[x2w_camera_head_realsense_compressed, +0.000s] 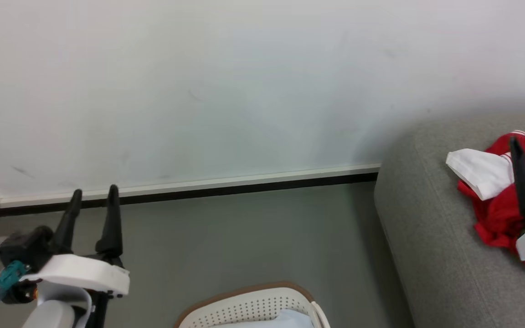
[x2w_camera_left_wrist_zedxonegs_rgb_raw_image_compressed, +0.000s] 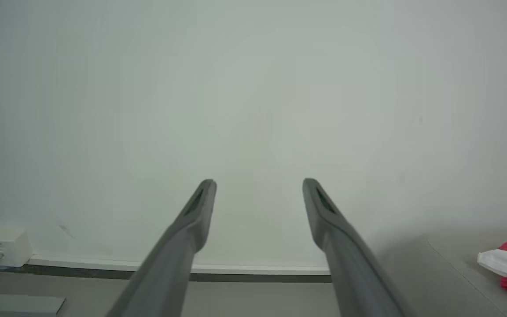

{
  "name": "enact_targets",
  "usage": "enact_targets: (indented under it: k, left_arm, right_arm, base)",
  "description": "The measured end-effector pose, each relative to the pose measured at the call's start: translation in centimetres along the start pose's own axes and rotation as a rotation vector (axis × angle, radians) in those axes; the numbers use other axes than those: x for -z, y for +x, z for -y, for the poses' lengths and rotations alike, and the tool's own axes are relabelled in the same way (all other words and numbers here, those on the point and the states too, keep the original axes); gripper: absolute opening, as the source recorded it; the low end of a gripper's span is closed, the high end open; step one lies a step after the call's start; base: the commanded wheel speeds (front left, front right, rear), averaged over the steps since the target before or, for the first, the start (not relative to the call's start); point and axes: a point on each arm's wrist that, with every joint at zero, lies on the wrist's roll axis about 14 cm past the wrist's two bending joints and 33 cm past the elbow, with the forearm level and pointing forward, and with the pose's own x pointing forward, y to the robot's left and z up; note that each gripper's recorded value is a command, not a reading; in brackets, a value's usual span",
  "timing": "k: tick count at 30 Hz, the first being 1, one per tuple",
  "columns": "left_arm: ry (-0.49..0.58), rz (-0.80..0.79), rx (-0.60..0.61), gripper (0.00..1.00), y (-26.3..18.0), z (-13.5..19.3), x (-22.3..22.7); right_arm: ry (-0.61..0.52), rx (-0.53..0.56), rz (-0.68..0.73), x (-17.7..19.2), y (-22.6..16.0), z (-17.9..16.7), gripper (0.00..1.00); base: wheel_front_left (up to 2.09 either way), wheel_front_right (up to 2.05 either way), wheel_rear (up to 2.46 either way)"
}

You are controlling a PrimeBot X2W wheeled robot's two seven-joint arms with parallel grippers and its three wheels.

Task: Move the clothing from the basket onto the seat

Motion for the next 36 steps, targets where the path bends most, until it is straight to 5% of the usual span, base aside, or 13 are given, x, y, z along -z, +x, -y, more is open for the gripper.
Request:
enact_targets:
  k: [7,17,33,34,36]
  left_arm:
    - [0.003,-0.025,-0.178,1.00,-4.0,-4.7,0.9]
    - [-0.016,-0.068,-0.197,1.00,-7.4,-4.5,3.2]
    - [-0.008,-0.114,-0.192,1.00,-8.1,-4.1,5.1]
    - [-0.011,-0.120,-0.192,0.00,-8.2,-4.1,5.3]
    - [-0.020,-0.148,-0.197,0.00,-8.7,-4.0,6.2]
  right_arm:
    - [0.143,-0.077,0.062,3.9,0.0,-6.0,1.00]
    - [0.219,-0.129,-0.026,10.9,-2.8,-10.8,1.00]
    - [0.236,-0.169,-0.019,10.5,-2.3,-12.9,1.00]
    - [0.237,-0.169,-0.022,10.6,-2.3,-13.0,0.00]
    - [0.242,-0.164,-0.057,11.7,-2.9,-13.0,0.00]
  base:
    - [0.00,0.00,0.00]
    - [0.00,0.00,0.00]
    - [0.00,0.00,0.00]
    - [0.00,0.00,0.00]
    - [0.00,0.00,0.00]
